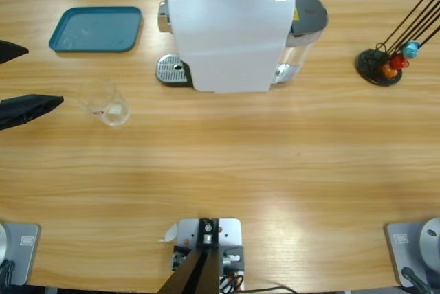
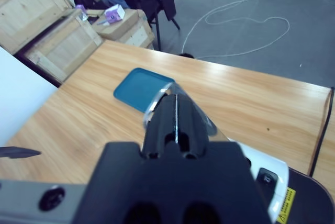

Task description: Pour coffee

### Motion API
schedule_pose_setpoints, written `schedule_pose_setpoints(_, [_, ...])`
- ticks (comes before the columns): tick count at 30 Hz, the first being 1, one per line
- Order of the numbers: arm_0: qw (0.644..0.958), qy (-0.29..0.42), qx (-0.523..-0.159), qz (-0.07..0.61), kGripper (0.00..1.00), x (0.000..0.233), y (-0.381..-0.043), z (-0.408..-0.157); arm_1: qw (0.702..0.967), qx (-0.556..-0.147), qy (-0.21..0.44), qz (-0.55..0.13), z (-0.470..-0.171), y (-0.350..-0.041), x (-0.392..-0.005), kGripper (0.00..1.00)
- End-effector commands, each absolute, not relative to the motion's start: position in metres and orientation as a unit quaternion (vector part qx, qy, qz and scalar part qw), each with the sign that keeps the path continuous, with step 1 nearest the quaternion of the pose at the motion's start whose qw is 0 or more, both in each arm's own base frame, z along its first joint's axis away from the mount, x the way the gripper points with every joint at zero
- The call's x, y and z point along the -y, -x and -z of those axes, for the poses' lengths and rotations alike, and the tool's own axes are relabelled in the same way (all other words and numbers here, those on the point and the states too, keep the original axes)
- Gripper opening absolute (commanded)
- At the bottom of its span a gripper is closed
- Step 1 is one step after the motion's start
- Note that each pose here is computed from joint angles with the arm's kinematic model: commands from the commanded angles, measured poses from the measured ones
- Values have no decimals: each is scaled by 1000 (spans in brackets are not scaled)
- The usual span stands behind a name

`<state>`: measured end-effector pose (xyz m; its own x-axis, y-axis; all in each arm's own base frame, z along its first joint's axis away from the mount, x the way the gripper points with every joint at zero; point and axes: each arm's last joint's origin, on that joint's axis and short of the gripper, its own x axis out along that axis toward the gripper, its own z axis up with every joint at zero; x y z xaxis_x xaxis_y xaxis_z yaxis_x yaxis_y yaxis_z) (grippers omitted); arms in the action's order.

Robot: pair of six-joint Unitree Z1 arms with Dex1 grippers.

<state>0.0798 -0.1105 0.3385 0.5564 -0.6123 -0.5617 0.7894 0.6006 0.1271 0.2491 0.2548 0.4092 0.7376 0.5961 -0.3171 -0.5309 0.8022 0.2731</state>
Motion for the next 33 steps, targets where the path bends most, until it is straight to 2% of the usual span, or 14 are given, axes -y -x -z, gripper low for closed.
schedule_pose_setpoints(1, [864,-182,-241,404,955,102,-73,-343,901,-281,-40,-328,-338,-261,-313,0])
schedule_pose_setpoints(6, [862,-183,-247,403,955,105,-75,-341,894,-292,-37,-337,-318,-265,-328,0])
schedule_pose_setpoints(14, [861,-185,-251,402,954,102,-74,-337,876,-349,-8,-333,-256,-261,-343,0])
schedule_pose_setpoints(22, [860,-186,-253,402,954,104,-74,-337,851,-427,19,-305,-189,-253,-341,0])
schedule_pose_setpoints(33, [860,-186,-256,400,956,104,-74,-335,846,-451,45,-282,-174,-250,-334,0])
